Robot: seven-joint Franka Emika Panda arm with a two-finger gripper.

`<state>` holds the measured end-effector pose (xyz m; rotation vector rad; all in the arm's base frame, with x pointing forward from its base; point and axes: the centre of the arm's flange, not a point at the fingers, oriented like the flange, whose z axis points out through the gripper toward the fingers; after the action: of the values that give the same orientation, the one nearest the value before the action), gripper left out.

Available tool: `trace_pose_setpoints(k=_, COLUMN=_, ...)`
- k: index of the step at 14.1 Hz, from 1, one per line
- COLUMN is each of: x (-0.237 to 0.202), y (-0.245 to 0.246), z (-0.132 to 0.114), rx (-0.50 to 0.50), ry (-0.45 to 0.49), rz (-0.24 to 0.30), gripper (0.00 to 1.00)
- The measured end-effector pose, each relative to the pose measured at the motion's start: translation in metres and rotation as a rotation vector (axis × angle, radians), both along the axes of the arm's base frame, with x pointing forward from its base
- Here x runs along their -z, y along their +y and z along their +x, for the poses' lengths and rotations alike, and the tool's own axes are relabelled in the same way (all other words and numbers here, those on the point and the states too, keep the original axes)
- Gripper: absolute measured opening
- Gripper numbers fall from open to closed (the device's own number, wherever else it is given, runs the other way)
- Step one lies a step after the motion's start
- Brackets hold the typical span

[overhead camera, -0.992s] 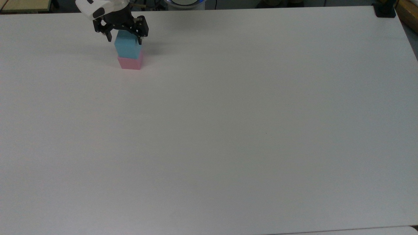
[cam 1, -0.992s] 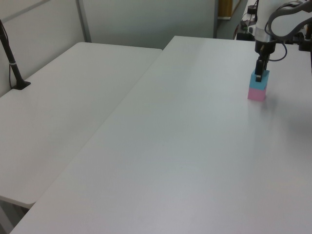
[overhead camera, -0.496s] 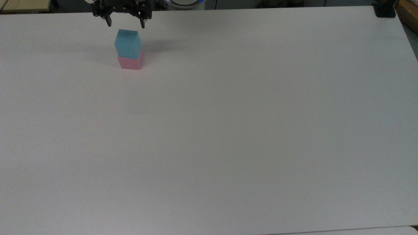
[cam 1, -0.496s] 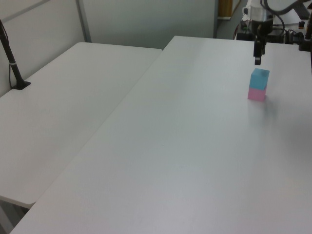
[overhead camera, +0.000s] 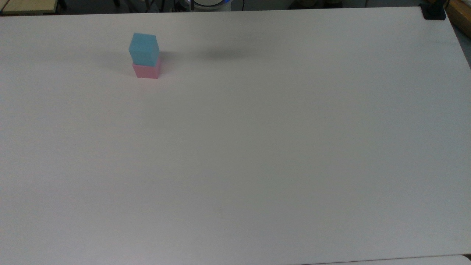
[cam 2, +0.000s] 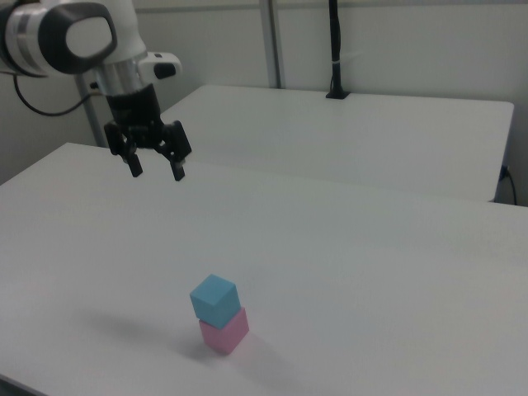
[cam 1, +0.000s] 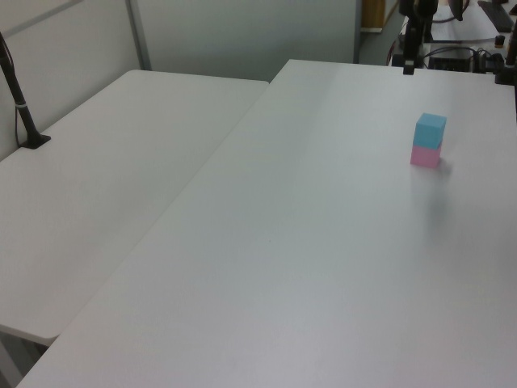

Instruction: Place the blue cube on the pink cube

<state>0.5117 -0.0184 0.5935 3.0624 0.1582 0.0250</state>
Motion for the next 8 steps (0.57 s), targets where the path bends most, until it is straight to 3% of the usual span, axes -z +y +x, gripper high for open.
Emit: trace_pose_setpoints(k=8, x=-0.032, y=0.050, z=0.022, rx=-0.025, ry=-0.038, rz=0.011, gripper=1.00)
